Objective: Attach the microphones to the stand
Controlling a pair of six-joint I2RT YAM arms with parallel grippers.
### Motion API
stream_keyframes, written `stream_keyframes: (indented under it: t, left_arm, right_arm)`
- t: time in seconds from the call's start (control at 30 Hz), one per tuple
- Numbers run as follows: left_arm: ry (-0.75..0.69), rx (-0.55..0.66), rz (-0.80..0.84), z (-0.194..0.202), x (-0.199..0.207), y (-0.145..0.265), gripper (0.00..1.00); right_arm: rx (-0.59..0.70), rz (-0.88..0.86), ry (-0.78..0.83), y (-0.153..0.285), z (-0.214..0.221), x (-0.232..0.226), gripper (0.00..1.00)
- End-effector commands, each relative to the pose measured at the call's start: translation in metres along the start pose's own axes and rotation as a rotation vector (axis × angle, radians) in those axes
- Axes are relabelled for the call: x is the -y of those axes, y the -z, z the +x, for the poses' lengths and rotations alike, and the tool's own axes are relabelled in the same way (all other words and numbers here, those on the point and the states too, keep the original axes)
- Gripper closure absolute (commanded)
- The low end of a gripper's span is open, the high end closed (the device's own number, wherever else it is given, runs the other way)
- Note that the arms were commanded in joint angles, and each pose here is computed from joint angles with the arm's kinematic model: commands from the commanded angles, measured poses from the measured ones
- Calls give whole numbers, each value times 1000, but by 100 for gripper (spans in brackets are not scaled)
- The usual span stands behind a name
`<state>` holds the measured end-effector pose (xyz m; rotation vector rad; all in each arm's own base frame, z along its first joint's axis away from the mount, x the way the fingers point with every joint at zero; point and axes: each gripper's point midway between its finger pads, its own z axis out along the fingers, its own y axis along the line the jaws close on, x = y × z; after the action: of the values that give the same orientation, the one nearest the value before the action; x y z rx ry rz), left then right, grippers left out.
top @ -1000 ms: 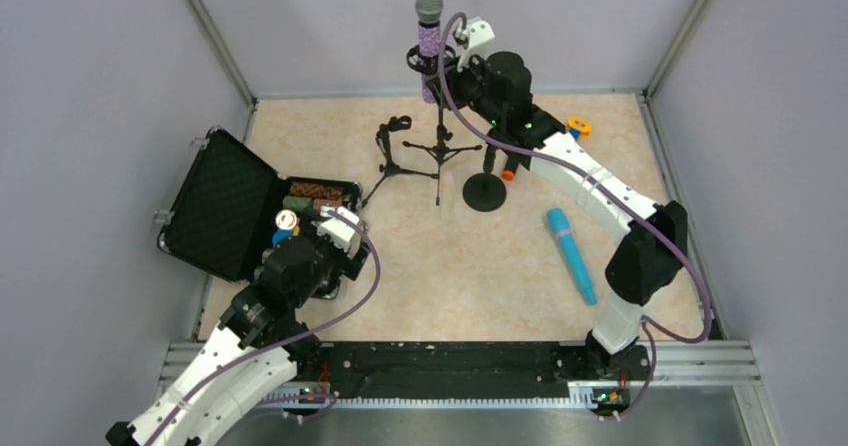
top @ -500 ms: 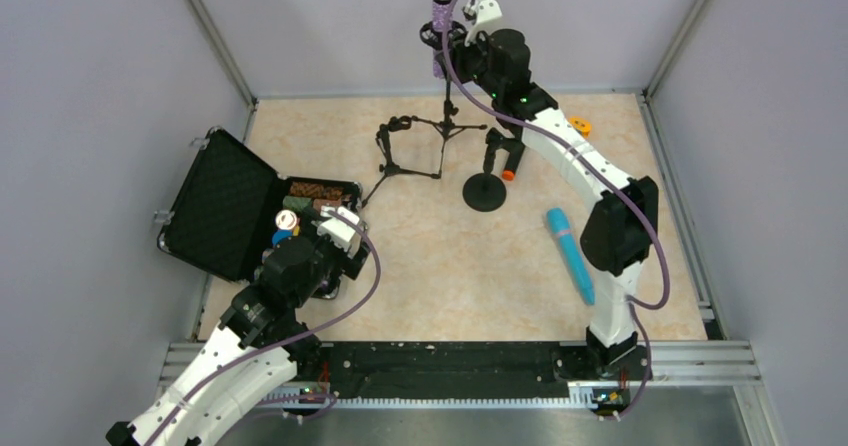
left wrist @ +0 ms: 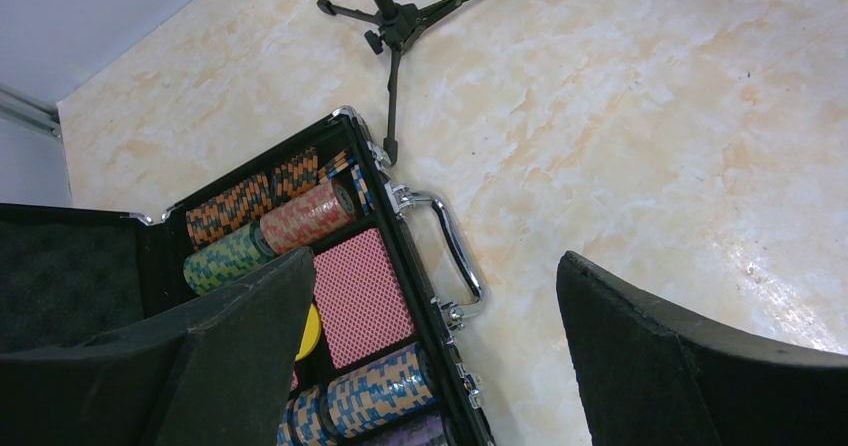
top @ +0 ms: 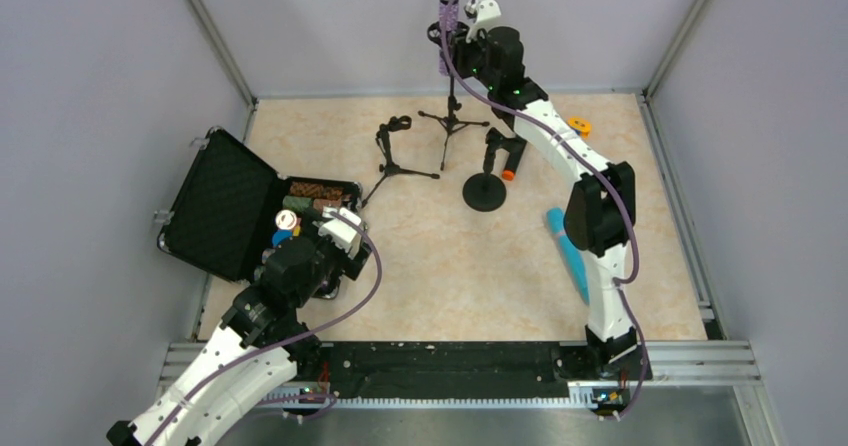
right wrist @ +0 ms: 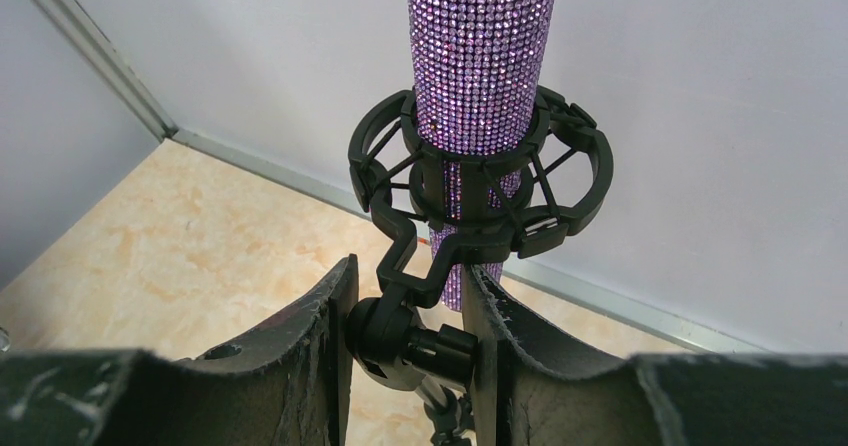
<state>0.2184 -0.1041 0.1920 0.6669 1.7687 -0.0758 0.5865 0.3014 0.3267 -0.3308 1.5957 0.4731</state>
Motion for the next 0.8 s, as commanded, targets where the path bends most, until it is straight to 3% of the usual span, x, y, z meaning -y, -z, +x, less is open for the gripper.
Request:
stream_keyframes:
  t: [0.0, 0.6, 0.77]
  left_arm:
    - [2, 44, -16, -10, -3, -2, 5]
    - [-2, 39, -18, -8, -4, -3, 5]
    - [-3, 36, -20, -8, -4, -3, 6]
  right_arm:
    - [298, -16, 39, 11, -108, -3, 100]
    - [181, -1, -21, 0, -69, 16, 100]
    - [158, -14, -18, 0, -63, 14, 87]
